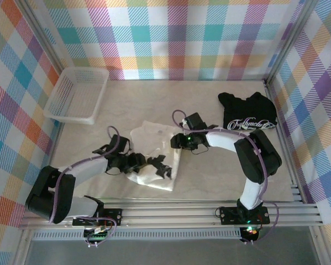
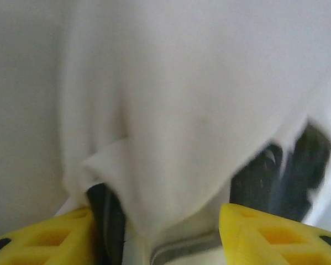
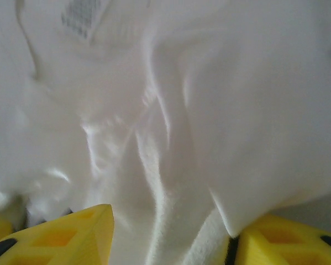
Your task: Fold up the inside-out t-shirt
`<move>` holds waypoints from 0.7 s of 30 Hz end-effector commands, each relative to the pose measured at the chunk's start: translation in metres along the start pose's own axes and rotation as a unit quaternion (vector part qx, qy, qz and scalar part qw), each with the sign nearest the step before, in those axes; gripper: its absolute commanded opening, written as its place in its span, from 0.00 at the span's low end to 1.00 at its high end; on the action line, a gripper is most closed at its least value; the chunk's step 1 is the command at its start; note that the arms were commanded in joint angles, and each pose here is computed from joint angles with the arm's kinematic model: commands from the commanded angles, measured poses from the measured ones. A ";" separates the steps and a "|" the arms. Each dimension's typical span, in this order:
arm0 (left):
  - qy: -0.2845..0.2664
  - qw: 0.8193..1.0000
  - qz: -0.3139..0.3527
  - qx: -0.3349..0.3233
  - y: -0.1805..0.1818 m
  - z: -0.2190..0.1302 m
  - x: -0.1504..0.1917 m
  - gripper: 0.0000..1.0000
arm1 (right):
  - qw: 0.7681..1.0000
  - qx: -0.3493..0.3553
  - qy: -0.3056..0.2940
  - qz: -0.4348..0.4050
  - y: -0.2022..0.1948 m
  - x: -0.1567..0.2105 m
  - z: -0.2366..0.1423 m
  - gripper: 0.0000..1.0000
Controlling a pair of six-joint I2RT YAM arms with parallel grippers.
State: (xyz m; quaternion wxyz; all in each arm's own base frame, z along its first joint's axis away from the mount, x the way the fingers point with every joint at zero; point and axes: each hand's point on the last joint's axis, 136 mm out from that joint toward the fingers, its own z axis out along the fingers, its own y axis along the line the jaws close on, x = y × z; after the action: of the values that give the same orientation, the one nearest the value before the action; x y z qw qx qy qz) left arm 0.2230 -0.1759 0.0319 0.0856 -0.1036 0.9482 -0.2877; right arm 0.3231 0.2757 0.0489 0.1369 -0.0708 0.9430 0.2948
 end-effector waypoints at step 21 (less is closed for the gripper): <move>-0.172 0.981 0.036 -0.087 0.002 -0.024 -0.180 0.76 | 0.998 0.047 -0.025 -0.046 -0.025 -0.096 -0.008 0.88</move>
State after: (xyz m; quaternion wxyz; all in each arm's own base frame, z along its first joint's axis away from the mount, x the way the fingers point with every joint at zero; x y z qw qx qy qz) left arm 0.3765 -0.1252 0.0723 0.2398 -0.1456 0.9380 -0.2038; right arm 0.4234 0.2513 0.0841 0.2134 -0.0918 0.9417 0.2433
